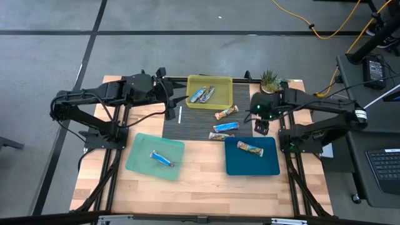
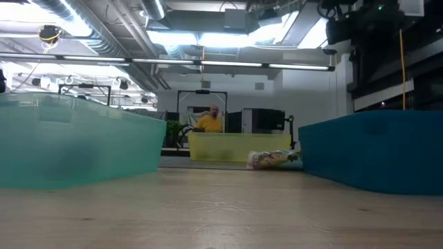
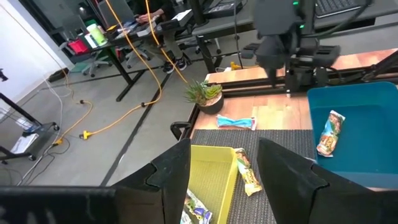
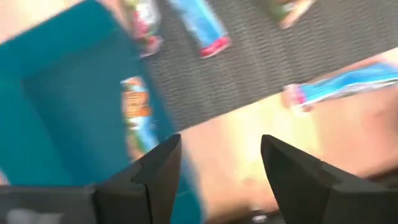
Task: Pick and place Granola Bars by type
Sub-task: Put the red granola bar into the green bin
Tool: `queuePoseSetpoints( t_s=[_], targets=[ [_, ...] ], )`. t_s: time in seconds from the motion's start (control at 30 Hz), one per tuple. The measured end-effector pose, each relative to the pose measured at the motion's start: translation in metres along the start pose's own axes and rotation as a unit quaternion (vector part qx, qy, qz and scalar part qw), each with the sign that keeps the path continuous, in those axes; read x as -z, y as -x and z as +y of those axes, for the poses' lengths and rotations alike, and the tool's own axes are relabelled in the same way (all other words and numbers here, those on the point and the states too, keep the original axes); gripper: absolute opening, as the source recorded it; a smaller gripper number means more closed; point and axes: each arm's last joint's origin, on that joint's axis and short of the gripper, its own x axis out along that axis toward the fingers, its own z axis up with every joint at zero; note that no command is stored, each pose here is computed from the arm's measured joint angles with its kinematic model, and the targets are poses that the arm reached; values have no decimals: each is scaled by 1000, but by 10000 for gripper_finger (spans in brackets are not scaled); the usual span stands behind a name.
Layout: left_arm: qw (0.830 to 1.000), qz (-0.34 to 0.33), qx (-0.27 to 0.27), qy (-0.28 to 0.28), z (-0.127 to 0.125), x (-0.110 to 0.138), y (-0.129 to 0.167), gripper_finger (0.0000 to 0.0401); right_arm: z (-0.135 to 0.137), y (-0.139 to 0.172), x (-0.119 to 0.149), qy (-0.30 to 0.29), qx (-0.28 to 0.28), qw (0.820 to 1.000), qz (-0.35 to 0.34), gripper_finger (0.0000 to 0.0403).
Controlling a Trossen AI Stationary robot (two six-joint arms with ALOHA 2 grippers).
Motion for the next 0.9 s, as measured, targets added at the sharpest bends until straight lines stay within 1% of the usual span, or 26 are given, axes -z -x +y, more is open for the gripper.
queuePoseSetpoints(
  t_s=[0.17,0.27,0.33,0.43,0.53,0.63,0.7,0.77,0.9],
  targets=[
    [1000,2,-10,0,1,0,0,173,-28,-5,-9,45,45,998,-1,222],
    [1000,3,-18,4,1,0,0,171,-48,-11,-15,35,55,998,-3,222],
    [1000,5,-26,10,2,0,0,171,-62,-15,-19,3,58,998,-7,222],
    [999,6,-36,25,2,0,0,171,-83,-20,-22,-68,70,995,-11,223],
    [999,6,-38,37,2,0,0,171,-100,-25,-23,-160,79,984,-11,226],
    [998,6,-38,41,2,0,0,169,-113,-32,-23,-223,85,971,-17,230],
    [998,6,-40,41,2,0,0,169,-119,-39,-23,-244,88,965,-25,230],
    [998,7,-47,41,3,1,0,169,-121,-46,-22,-249,85,964,-25,229],
    [998,9,-56,41,3,1,0,169,-122,-62,-18,-276,63,959,-10,229]
  ],
)
